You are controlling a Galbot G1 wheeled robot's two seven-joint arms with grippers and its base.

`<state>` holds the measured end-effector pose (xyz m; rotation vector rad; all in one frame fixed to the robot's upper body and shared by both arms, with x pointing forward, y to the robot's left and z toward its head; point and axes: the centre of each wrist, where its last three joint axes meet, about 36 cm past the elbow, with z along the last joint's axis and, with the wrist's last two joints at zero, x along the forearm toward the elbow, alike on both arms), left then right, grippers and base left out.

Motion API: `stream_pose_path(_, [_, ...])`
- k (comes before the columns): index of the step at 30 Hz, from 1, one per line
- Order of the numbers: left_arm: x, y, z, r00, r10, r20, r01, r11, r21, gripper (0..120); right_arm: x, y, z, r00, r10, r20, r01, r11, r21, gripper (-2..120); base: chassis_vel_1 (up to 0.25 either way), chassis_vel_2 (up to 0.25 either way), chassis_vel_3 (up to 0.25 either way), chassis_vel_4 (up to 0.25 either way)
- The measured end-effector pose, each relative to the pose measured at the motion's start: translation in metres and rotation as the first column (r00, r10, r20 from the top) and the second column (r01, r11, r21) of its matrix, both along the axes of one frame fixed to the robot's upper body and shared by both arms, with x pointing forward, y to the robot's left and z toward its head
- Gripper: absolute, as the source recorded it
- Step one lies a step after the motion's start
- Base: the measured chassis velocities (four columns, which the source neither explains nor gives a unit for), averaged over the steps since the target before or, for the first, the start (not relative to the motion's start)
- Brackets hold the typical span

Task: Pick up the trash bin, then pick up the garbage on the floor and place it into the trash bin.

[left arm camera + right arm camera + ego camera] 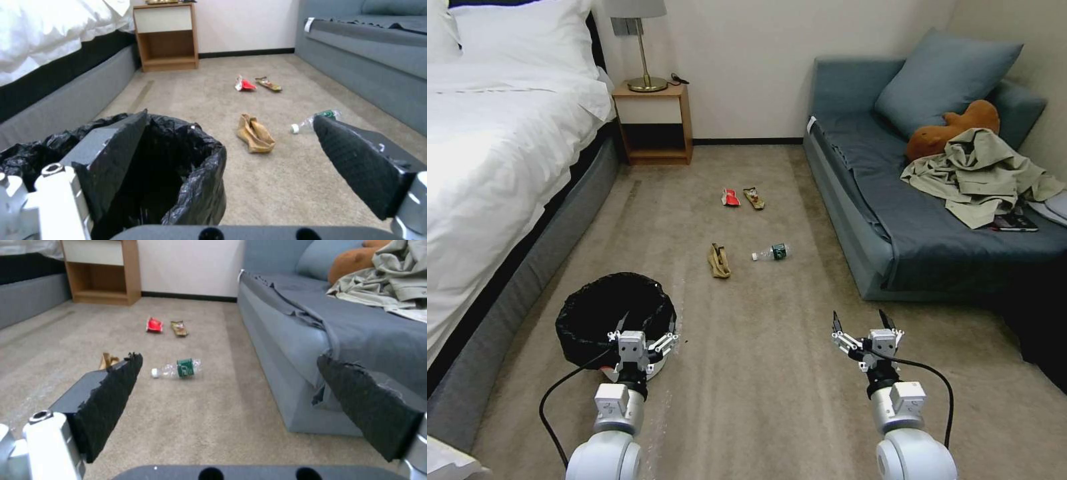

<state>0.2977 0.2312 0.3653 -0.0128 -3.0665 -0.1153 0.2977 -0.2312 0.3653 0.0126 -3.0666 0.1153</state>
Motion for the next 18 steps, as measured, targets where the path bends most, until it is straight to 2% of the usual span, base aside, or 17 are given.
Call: stream_pose_path(18, [0.0,0.0,0.0,1.0,0.0,0.0,0.0,1.0,0.0,100,0.0,0.0,0.0,1.0,0.0,0.0,0.0,1.0,0.0,100,0.0,0.0,0.0,0.0])
